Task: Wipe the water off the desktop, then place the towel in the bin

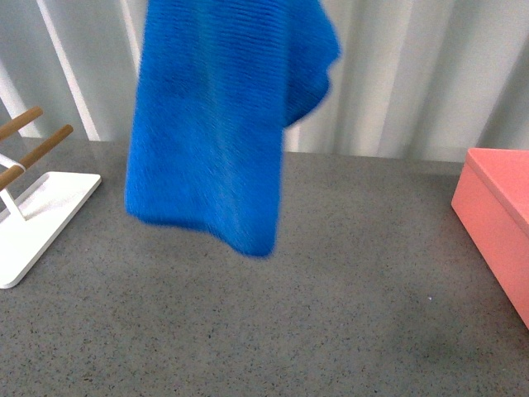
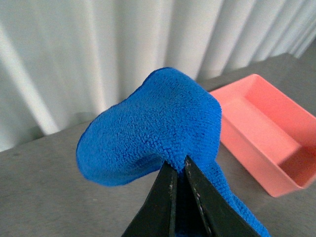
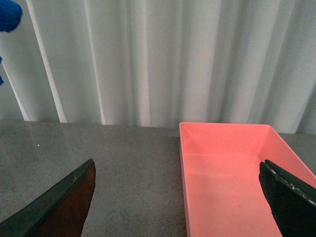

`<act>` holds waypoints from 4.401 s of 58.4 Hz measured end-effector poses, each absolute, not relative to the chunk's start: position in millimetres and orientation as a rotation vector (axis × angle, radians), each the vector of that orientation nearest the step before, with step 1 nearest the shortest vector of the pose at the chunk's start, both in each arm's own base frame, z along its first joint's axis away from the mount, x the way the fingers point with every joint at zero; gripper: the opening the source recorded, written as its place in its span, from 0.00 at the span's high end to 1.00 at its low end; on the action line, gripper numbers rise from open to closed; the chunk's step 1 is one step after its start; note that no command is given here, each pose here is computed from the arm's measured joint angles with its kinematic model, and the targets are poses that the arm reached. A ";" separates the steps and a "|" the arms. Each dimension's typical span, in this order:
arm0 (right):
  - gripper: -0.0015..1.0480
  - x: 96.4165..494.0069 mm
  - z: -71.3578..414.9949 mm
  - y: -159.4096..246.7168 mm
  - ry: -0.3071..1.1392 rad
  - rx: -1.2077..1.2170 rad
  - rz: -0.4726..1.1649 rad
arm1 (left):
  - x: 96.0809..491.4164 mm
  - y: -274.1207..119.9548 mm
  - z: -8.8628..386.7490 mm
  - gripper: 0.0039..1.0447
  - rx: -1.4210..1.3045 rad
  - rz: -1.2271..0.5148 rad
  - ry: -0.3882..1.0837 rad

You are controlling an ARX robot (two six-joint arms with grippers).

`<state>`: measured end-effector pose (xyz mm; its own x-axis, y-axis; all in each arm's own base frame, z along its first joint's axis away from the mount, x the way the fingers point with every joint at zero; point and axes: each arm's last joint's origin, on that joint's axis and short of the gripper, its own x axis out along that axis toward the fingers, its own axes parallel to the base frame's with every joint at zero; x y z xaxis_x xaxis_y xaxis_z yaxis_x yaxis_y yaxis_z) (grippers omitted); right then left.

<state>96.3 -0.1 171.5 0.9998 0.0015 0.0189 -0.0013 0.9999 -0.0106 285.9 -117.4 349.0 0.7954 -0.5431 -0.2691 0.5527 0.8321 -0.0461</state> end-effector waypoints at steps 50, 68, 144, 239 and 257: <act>0.07 150.6 285.0 1.7 -0.178 -0.024 0.722 | 255.5 -189.7 318.4 0.97 -0.080 -0.821 0.308; 0.07 170.6 240.6 32.4 0.182 0.319 0.812 | 267.2 -185.4 313.7 0.97 -0.101 -0.764 0.318; 0.07 218.2 173.9 54.9 0.319 0.084 0.853 | 265.5 -193.4 321.9 0.97 -0.123 -0.782 0.324; 0.96 239.4 213.9 39.9 0.144 0.134 0.738 | 293.0 -80.5 273.2 0.11 -0.183 -0.534 0.477; 0.96 250.2 201.1 28.7 0.193 0.161 0.654 | 229.9 9.4 256.0 0.06 -0.184 -0.524 0.527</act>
